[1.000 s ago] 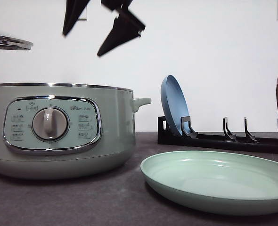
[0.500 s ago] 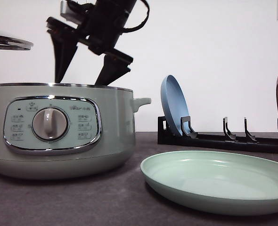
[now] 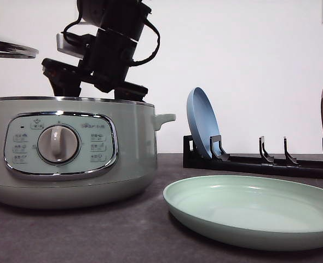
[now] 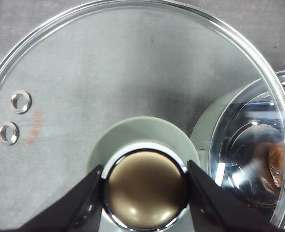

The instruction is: Transfer potato from steamer to green plate

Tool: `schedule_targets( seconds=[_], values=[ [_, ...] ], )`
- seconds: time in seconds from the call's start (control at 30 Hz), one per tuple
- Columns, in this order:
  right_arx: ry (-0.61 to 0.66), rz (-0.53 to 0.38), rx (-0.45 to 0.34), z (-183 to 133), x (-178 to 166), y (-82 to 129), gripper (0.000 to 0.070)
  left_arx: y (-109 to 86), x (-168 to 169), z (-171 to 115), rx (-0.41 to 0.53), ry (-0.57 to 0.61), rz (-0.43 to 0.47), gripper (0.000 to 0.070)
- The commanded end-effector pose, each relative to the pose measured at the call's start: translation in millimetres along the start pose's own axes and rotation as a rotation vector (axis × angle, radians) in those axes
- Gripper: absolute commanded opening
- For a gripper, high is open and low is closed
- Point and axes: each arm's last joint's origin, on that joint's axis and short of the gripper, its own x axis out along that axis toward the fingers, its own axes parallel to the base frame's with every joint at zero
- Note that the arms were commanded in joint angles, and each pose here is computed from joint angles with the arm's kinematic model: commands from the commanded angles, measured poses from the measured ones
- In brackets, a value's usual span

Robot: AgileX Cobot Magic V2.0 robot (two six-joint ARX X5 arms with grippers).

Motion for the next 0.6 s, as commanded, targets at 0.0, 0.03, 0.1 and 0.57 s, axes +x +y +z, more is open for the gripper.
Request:
schedule_targets(
  seconds=[0.0,0.03,0.1,0.57],
  values=[
    [0.006,0.003,-0.024,1.8,12.6,6.7,0.0546,0.9,-11.0,4.9,0.005,-0.07,0.005,0.0003],
    [0.008,0.003,-0.024,1.5,13.5,6.8,0.0543,0.9,-11.0,4.9,0.004,-0.07,0.005,0.0003],
    [0.016,0.003,-0.024,0.7,14.6,6.6,0.0522,0.9,-11.0,4.9,0.004,-0.07,0.005,0.0003],
    [0.044,0.003,-0.03,-2.0,14.2,8.6,0.0201,0.9,-11.0,5.0,0.004,-0.071,0.004,0.0003]
  ],
)
